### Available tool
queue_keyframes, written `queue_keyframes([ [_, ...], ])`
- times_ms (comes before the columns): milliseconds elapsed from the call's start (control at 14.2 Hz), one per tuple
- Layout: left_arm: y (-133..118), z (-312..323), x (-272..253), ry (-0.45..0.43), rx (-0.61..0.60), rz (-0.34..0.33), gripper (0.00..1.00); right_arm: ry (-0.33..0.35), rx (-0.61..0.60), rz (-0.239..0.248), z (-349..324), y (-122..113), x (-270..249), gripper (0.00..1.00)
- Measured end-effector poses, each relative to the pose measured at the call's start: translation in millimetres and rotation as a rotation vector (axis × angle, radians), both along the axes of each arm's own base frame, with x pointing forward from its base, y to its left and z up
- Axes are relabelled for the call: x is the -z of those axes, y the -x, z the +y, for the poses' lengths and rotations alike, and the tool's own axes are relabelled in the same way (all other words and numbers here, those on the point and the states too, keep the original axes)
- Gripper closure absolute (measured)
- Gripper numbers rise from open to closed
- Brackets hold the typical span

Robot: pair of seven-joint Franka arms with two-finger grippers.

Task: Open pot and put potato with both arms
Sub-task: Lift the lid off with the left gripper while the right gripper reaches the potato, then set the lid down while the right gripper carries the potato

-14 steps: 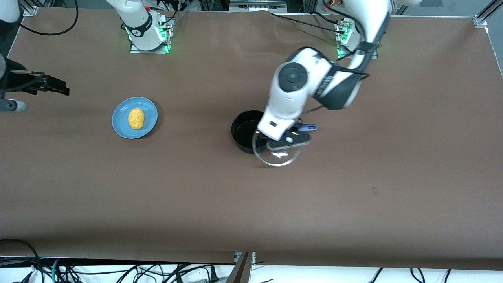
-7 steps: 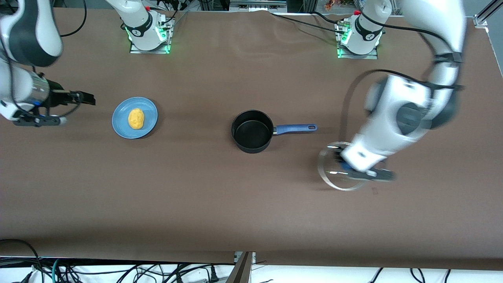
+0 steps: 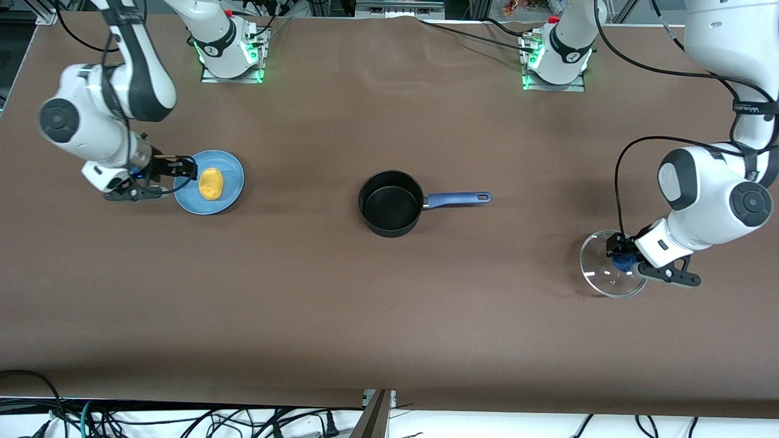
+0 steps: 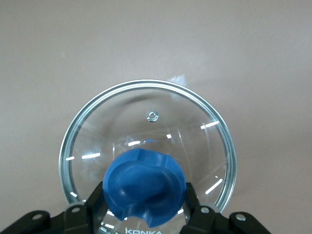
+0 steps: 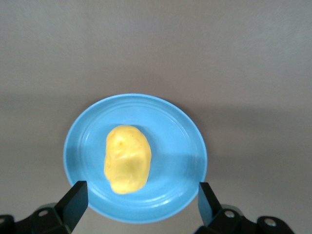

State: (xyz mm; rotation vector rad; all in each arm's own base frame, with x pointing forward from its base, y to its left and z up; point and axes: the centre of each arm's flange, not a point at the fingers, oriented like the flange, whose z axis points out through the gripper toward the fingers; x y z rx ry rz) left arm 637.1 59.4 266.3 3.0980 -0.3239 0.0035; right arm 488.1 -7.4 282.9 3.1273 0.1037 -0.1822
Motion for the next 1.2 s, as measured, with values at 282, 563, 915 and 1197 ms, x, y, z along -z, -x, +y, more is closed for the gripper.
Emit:
queue_keyframes([
  [282,15.3,7.1,39.0,-0.004,-0.009,0.036,0.34,-0.001,0.043,-0.036,11.4,11.3,38.4,0.00],
  [563,18.1,19.9,59.0,0.010,-0.047,0.044,0.34,-0.009,0.056,-0.035,24.1,11.4,66.7,0.00],
  [915,8.2,16.3,28.3,0.059,-0.084,0.059,0.00,-0.012,0.054,0.012,24.5,17.9,95.2,0.25],
  [1197,0.6,-4.6,-99.2,0.095,-0.157,0.140,0.00,-0.012,0.034,-0.001,32.4,6.8,71.9,0.37],
])
